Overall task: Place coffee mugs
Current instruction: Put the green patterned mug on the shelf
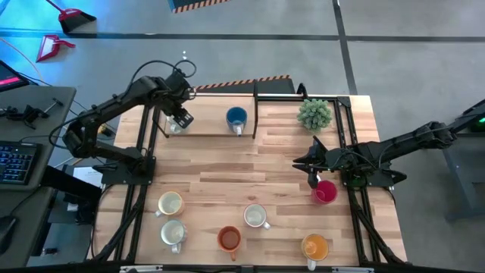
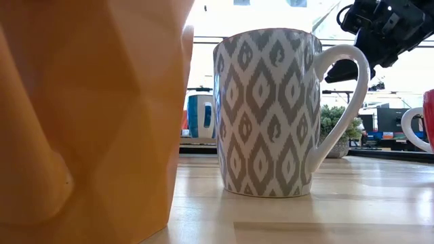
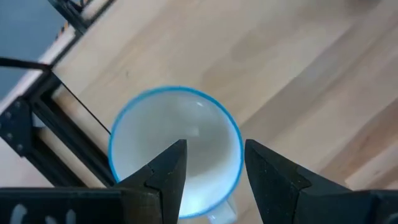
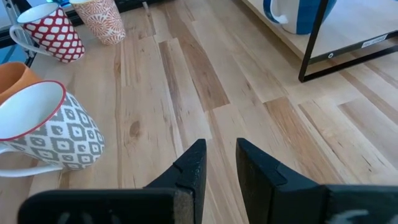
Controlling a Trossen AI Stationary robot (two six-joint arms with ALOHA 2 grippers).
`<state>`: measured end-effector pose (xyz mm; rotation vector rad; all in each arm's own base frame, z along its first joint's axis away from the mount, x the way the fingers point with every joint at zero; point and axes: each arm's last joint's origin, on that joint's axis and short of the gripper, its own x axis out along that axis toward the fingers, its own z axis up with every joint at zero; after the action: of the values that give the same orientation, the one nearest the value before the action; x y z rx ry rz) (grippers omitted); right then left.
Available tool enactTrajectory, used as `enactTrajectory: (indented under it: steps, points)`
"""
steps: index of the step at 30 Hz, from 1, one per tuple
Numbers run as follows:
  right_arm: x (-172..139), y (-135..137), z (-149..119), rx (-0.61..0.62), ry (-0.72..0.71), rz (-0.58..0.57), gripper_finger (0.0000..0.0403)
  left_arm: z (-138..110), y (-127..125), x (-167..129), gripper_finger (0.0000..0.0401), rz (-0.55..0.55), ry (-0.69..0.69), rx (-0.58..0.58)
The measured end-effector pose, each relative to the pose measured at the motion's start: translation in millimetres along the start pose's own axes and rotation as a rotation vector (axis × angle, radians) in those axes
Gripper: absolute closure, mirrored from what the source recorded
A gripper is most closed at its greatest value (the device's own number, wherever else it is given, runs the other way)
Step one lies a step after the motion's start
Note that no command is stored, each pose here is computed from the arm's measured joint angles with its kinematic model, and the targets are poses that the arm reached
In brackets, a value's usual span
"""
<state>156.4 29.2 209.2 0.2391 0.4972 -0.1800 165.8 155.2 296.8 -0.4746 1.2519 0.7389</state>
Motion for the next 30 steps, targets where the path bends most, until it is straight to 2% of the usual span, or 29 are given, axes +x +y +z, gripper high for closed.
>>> enactTrajectory:
  steps: [11,20,30]
  points:
    - [0,0,0,-0.008,0.0,0.0,0.0336,-4,-20,-2,0.0249,-0.009,0.013,0.003]
    - [0,0,0,-0.008,0.0,0.0,0.0336,-4,-21,-2,0.0249,0.034,0.011,-0.012]
    - [0,0,0,-0.007,0.001,0.004,0.0336,-2,-29,4,0.0249,0.024,0.035,0.004]
